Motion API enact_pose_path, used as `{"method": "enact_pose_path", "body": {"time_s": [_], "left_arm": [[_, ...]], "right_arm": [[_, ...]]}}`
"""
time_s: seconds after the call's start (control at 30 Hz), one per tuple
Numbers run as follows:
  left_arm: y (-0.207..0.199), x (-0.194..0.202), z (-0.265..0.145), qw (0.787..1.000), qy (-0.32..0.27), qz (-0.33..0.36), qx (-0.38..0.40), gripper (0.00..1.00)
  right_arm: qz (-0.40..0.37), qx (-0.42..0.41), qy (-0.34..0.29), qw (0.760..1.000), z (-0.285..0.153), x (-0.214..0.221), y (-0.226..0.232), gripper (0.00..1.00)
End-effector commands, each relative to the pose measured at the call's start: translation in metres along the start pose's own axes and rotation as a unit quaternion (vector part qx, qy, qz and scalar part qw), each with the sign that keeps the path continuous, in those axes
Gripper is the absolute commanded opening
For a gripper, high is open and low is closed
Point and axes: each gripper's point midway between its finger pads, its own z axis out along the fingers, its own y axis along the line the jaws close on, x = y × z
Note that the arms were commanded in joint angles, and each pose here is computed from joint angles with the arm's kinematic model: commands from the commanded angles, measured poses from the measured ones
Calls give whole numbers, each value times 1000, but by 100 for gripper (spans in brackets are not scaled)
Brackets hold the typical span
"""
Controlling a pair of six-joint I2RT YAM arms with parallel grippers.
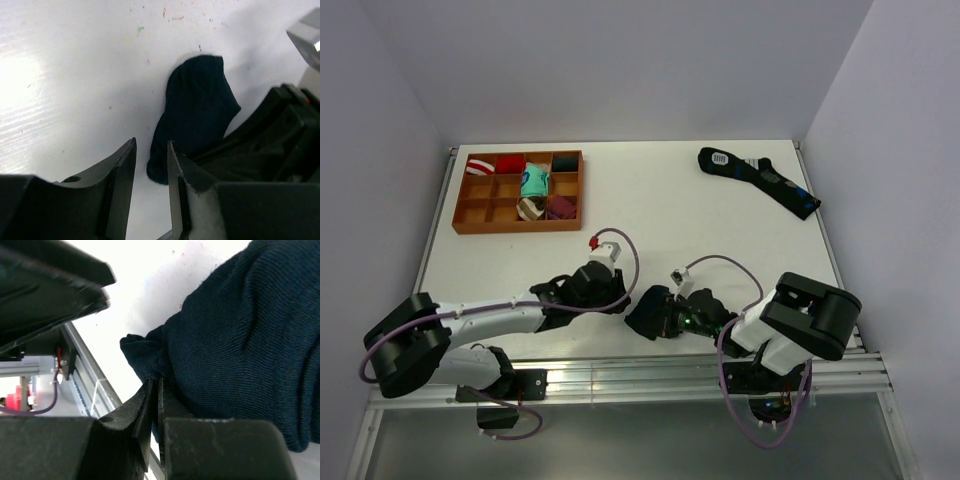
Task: Roll the socks
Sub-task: Roll the sock at the center of the board.
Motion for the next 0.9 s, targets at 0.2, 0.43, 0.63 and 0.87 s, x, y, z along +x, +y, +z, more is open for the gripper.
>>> {"method": "enact_pose_path", "body": {"time_s": [0.2, 0.43, 0.63, 0.87], "left_arm": [[-12, 2, -21, 992, -67, 9, 105, 42], [-17, 13, -13, 988, -82, 35, 123, 46], [-20, 22, -8, 986, -80, 51, 134, 46], [-17, 25, -2, 986, -79, 74, 124, 45]], "right_arm": [[66, 104, 122, 985, -26, 50, -59, 11], [101, 114, 153, 976, -27, 51, -64, 11], [127, 113, 168, 971, -27, 53, -68, 11], [150, 122, 165, 967, -31, 50, -74, 11]]}}
